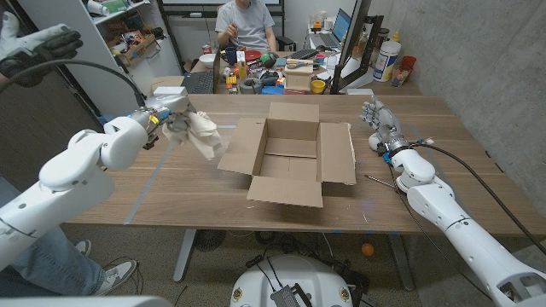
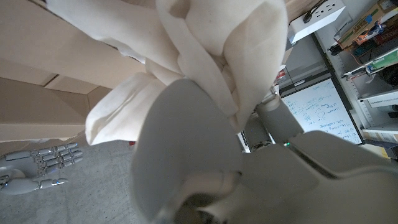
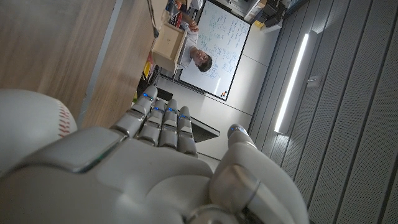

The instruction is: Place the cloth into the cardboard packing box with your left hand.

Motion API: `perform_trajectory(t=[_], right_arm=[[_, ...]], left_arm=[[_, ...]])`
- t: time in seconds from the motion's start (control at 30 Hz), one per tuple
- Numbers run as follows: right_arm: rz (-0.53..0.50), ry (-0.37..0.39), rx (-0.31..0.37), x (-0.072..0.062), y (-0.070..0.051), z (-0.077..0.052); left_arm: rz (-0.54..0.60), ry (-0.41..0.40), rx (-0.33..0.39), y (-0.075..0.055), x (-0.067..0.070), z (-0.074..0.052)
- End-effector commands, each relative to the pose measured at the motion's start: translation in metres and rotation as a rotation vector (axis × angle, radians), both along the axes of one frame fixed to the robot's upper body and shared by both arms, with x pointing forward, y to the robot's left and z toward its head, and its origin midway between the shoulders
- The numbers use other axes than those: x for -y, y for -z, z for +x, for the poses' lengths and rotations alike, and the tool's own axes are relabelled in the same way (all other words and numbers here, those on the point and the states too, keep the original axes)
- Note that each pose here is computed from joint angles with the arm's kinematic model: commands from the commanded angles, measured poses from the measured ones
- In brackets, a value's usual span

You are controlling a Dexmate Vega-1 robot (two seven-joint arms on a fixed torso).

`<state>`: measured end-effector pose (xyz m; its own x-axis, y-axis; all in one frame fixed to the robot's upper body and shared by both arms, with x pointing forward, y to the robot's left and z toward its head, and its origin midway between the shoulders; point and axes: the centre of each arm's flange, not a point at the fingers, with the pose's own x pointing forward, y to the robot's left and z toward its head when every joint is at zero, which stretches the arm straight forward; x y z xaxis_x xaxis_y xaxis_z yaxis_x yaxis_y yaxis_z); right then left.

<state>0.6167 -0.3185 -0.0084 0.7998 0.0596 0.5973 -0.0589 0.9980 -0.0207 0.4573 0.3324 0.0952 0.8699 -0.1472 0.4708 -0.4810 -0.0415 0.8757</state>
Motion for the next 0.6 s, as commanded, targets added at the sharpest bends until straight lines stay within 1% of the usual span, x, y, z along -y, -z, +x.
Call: perform_trajectory(t=[0.03, 0.17, 0.33, 0.6], right_arm=[[0.011, 0.01, 0.019, 0.014, 0.003, -0.01], [0.015, 0.025, 0.025, 0.022, 0.004, -0.016], [0.022, 0.041, 0.032, 0.034, 0.004, -0.024], [0.017, 0.085, 0.039, 0.052, 0.006, -0.034]], left_arm=[[0.043, 0.091, 0.086, -0.033, 0.04, 0.0], [0.058, 0.144, 0.094, -0.038, 0.06, 0.014], [0.077, 0.207, 0.095, -0.041, 0.086, 0.034], [0.082, 0.287, 0.066, -0.043, 0.124, 0.063]])
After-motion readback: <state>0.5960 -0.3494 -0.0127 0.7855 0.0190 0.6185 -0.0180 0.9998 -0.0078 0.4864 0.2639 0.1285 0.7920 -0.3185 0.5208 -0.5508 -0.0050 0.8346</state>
